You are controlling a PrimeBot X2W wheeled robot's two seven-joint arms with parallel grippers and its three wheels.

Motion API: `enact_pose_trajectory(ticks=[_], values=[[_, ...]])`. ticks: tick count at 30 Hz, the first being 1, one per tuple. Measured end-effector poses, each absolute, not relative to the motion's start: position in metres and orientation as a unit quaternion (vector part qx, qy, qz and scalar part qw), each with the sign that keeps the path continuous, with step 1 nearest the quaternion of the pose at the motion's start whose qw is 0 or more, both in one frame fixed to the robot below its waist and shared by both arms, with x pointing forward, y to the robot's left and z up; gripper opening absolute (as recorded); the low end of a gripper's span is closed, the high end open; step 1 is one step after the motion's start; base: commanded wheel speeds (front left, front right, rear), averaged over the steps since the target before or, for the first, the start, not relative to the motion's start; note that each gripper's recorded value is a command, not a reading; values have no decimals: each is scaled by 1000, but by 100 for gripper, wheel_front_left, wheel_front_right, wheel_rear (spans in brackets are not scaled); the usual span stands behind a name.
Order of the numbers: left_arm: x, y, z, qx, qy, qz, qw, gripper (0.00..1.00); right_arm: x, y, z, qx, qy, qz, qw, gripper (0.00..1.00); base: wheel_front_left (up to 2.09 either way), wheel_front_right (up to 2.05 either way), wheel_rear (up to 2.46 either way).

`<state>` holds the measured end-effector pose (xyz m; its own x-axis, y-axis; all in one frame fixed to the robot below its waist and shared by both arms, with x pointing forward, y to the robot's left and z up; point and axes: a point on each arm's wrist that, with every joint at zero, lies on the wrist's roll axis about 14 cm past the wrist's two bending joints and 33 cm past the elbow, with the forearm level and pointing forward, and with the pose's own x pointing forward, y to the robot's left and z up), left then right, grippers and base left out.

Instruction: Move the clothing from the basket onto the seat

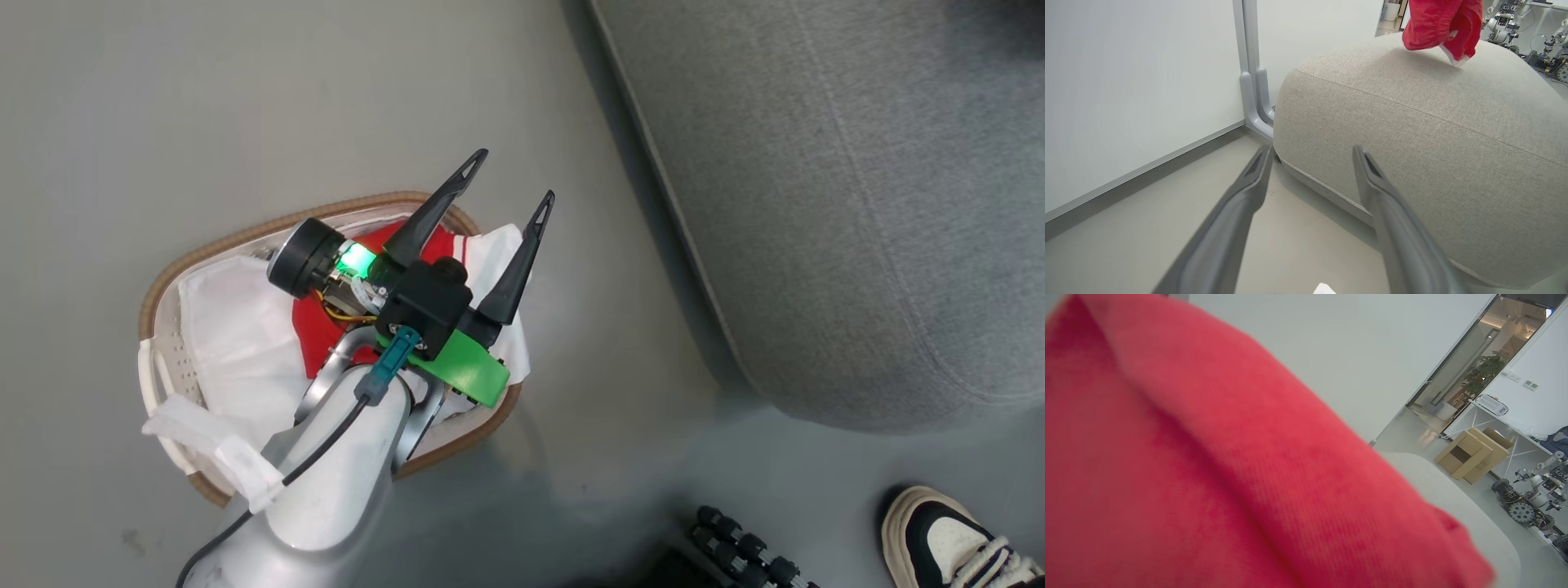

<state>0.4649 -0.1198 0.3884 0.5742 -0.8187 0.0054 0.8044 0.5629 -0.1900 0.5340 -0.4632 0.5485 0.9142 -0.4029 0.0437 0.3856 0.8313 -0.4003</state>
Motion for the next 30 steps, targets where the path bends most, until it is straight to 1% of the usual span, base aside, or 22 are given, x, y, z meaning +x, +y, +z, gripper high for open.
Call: enact_pose_trajectory(ticks=[3, 6, 7, 8, 9, 14, 17, 23, 27, 30], values=[[468, -108, 375, -86, 56, -445, 890, 100, 538, -467, 513, -171, 48, -222, 959, 0, 0, 0, 0], [472, -95, 360, -87, 74, -426, 897, 100, 535, -467, 469, -146, 92, -232, 957, 0, 0, 0, 0], [473, -90, 355, -87, 79, -420, 900, 100, 530, -466, 450, -135, 112, -236, 956, 31, 0, 0, 0], [474, -86, 351, -86, 84, -416, 901, 100, 526, -464, 437, -127, 125, -238, 955, 46, 0, 0, 0], [474, -82, 346, -85, 90, -411, 903, 100, 522, -463, 423, -123, 140, -240, 953, 100, 0, 0, 0], [475, -69, 339, -80, 100, -396, 909, 100, 498, -461, 391, -104, 175, -253, 946, 100, 0, 0, 0], [476, -68, 345, -79, 96, -392, 912, 100, 475, -459, 381, -99, 190, -259, 942, 100, 0, 0, 0], [472, -69, 365, -82, 84, -386, 915, 100, 435, -448, 377, -86, 197, -264, 940, 100, 0, 0, 0], [470, -60, 376, -83, 83, -367, 923, 100, 421, -435, 383, -73, 185, -259, 945, 100, 0, 0, 0], [467, -50, 382, -83, 84, -350, 929, 100, 412, -422, 382, -72, 187, -241, 950, 100, 0, 0, 0]])
